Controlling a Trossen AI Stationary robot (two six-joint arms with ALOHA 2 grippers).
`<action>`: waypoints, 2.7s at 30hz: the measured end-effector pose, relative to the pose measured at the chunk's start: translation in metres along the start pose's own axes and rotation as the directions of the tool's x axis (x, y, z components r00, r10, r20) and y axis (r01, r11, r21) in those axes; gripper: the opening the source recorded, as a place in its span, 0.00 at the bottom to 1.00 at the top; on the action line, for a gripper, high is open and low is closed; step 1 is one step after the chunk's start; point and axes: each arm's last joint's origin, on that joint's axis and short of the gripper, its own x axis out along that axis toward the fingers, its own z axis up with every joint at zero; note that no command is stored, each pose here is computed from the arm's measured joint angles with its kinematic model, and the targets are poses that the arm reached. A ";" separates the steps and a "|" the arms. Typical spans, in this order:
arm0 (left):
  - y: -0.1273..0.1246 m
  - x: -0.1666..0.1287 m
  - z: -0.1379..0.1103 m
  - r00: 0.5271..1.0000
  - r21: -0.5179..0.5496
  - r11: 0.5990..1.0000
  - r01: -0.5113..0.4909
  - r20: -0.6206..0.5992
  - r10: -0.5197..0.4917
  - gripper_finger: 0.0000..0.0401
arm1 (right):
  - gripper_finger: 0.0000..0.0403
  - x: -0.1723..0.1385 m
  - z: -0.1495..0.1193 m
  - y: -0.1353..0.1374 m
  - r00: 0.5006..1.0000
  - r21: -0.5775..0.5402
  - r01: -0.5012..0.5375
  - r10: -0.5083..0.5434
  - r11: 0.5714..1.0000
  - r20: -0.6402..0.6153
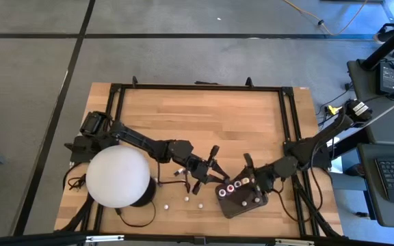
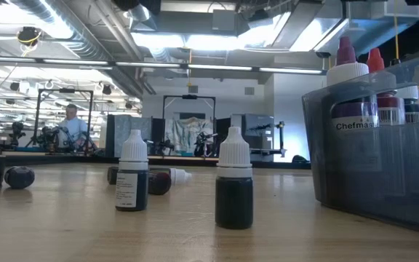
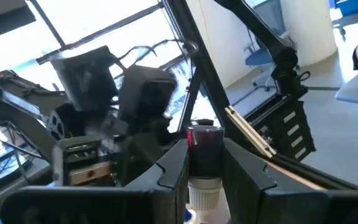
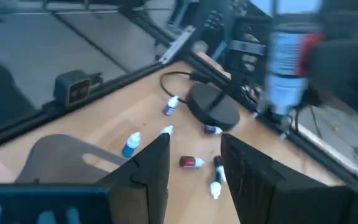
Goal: Pick & Place food coloring
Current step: Put the left small red food coloring bottle into the bin
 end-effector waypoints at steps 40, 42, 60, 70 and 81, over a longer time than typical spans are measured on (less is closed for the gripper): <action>0.005 -0.002 0.019 0.976 0.187 0.981 -0.053 0.216 0.011 0.20 | 0.36 0.002 0.021 -0.034 0.930 0.117 0.199 -0.226 0.973 0.289; 0.005 -0.002 0.019 0.977 0.186 0.981 -0.052 0.215 0.011 0.20 | 0.36 0.006 0.018 -0.037 0.926 0.123 0.220 -0.247 0.968 0.286; 0.005 -0.002 0.019 0.977 0.202 0.978 -0.056 0.214 0.012 0.21 | 0.36 0.020 0.013 -0.038 0.904 0.108 0.166 -0.195 0.980 0.381; 0.006 -0.002 0.019 0.979 0.205 0.976 -0.079 0.202 0.037 0.21 | 0.36 0.020 0.014 -0.038 0.900 0.102 0.149 -0.177 0.984 0.399; 0.011 -0.003 0.016 0.980 0.205 0.974 -0.095 0.192 0.055 0.21 | 0.36 0.027 0.007 -0.040 0.904 0.103 0.166 -0.193 0.981 0.381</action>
